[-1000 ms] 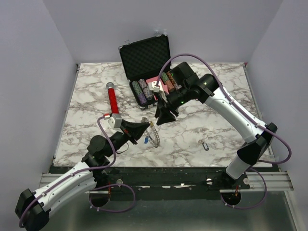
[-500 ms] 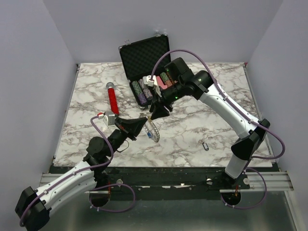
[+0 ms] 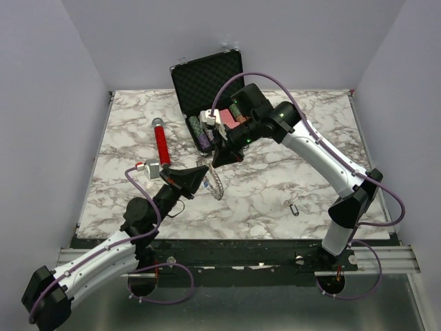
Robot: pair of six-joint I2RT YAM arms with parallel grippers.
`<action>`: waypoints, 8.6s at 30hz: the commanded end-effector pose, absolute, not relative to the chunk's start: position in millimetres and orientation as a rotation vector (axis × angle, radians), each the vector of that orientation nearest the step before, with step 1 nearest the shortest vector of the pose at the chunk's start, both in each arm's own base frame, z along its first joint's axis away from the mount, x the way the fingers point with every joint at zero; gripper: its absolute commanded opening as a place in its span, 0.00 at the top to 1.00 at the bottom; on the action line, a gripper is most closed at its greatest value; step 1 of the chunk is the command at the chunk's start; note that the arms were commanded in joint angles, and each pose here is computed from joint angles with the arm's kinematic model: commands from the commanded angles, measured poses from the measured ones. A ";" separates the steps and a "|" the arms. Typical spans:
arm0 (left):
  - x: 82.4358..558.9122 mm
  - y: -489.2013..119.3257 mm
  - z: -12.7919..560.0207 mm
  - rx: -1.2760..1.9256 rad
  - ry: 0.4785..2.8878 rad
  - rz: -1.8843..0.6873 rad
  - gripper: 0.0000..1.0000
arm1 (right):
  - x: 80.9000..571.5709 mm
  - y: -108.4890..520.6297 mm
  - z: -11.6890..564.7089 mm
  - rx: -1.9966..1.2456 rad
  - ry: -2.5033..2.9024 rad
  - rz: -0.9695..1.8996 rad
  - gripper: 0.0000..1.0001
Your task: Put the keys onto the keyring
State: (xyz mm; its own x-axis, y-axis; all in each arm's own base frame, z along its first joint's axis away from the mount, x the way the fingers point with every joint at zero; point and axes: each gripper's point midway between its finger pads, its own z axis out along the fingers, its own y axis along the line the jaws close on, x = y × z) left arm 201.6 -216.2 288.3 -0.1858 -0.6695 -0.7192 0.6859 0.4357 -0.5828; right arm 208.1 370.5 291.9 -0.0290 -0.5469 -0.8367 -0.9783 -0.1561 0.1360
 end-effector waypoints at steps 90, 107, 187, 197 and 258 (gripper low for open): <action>152.9 -221.9 315.0 0.369 1.038 -1.215 1.00 | 157.6 376.3 292.8 -1.824 1.493 1.401 0.91; 153.1 -207.8 298.8 0.402 1.169 -1.089 0.41 | 164.8 364.9 284.8 -1.903 1.475 1.243 1.00; 169.0 -230.7 263.7 0.597 1.346 -0.974 1.00 | 156.7 363.5 275.5 -2.013 1.516 1.084 0.57; 168.8 -222.5 262.9 0.488 1.311 -1.015 1.00 | 163.8 356.7 289.3 -1.964 1.504 1.097 0.52; 182.6 -183.9 303.9 -0.081 1.081 -1.283 1.00 | 188.8 384.4 274.5 -1.896 1.508 1.079 0.99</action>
State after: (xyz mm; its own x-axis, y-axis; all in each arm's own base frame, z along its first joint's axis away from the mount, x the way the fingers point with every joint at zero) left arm 181.9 -200.3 278.6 -0.1611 -0.6995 -0.6963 0.7219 0.3976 -0.5664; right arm 191.9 380.9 279.5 0.0771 -0.5558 -0.8277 -0.9564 -0.2758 0.0961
